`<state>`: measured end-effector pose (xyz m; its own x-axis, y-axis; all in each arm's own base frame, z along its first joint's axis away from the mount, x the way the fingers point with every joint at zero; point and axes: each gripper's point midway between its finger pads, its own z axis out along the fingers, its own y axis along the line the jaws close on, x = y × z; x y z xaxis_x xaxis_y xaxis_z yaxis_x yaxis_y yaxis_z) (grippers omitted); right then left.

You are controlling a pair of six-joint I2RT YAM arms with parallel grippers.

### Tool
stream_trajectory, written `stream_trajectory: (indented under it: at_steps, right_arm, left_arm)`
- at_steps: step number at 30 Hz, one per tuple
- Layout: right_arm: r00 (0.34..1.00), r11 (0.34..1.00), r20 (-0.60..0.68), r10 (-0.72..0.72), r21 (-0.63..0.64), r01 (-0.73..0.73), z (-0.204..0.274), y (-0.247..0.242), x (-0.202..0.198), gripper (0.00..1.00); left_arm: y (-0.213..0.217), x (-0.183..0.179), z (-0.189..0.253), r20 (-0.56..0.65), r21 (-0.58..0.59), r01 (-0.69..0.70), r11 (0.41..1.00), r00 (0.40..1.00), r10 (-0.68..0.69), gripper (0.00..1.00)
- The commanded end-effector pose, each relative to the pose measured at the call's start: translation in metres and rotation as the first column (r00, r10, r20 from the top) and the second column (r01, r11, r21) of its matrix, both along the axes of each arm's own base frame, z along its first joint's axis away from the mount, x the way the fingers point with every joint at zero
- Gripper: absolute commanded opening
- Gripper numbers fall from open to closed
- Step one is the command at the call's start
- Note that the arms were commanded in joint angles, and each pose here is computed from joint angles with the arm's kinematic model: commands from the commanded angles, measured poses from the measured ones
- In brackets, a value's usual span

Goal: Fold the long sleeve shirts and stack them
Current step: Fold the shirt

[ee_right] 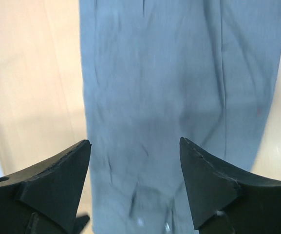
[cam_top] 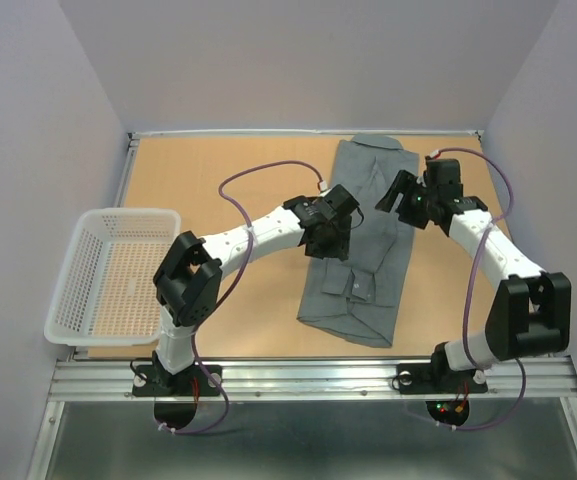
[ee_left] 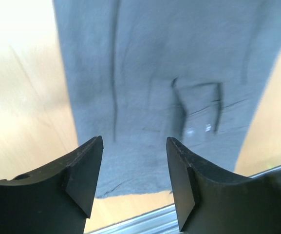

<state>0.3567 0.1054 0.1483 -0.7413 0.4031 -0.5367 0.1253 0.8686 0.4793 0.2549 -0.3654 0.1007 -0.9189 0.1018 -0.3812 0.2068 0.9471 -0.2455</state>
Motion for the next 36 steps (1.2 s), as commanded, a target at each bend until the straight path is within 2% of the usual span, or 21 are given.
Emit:
stream_trajectory:
  at_steps: [1, 3, 6, 7, 10, 11, 14, 16, 17, 18, 24, 31, 36]
  right_arm:
    - [0.985, 0.985, 0.162, -0.052, 0.169, 0.024, 0.046, 0.004, 0.070, 0.75]
    - [0.979, 0.974, 0.193, -0.063, 0.228, 0.018, 0.049, 0.009, 0.094, 0.72]
    - [0.978, 0.953, 0.190, -0.084, 0.302, 0.023, 0.036, 0.014, 0.128, 0.56]
    - [0.980, 0.948, 0.177, -0.087, 0.318, 0.027, 0.028, 0.015, 0.135, 0.46]
    - [0.976, 0.931, 0.199, -0.092, 0.364, 0.014, 0.011, 0.021, 0.164, 0.35]
    - [0.982, 0.928, 0.163, -0.092, 0.371, 0.026, -0.011, 0.022, 0.169, 0.34]
    - [0.985, 0.922, 0.136, -0.110, 0.384, 0.050, -0.036, 0.021, 0.174, 0.29]
    - [0.983, 0.914, 0.123, -0.133, 0.400, 0.074, -0.058, 0.013, 0.172, 0.28]
    - [0.975, 0.907, 0.167, -0.148, 0.416, 0.067, -0.054, 0.006, 0.176, 0.28]
    - [0.976, 0.899, 0.158, -0.149, 0.433, 0.067, -0.059, 0.004, 0.173, 0.28]
    - [0.981, 0.908, 0.113, -0.160, 0.407, 0.101, -0.101, -0.028, 0.160, 0.29]
    - [0.996, 0.897, 0.087, -0.001, 0.440, -0.037, -0.127, -0.007, 0.151, 0.37]
    - [0.993, 0.910, 0.077, 0.090, 0.398, -0.114, -0.133, 0.021, 0.154, 0.43]
  left_arm:
    - [-0.018, 0.031, 0.046, 0.185, -0.057, 0.144, 0.988, 0.974, -0.132, 0.58]
    - [-0.035, 0.036, 0.039, 0.197, -0.104, 0.212, 0.972, 0.962, -0.189, 0.51]
    - [-0.048, 0.045, 0.023, 0.212, -0.103, 0.299, 0.949, 0.938, -0.273, 0.44]
    - [-0.051, 0.045, 0.017, 0.207, -0.104, 0.325, 0.940, 0.931, -0.299, 0.43]
    - [-0.053, 0.049, -0.009, 0.188, -0.072, 0.381, 0.922, 0.913, -0.363, 0.42]
    - [-0.052, 0.050, -0.023, 0.167, -0.057, 0.399, 0.915, 0.908, -0.385, 0.41]
    - [-0.045, 0.049, -0.047, 0.115, -0.055, 0.406, 0.912, 0.910, -0.398, 0.40]
    - [-0.037, 0.044, -0.064, 0.066, -0.061, 0.411, 0.910, 0.911, -0.407, 0.38]
    - [-0.035, 0.042, -0.067, 0.057, -0.066, 0.415, 0.907, 0.910, -0.412, 0.36]
    - [-0.030, 0.038, -0.074, 0.039, -0.065, 0.413, 0.908, 0.911, -0.411, 0.36]
    - [-0.009, 0.017, -0.098, -0.052, -0.070, 0.412, 0.908, 0.908, -0.416, 0.36]
    - [0.008, -0.018, -0.111, -0.155, -0.118, 0.395, 0.911, 0.899, -0.410, 0.36]
    - [0.033, -0.040, -0.114, -0.187, -0.114, 0.330, 0.937, 0.919, -0.347, 0.36]
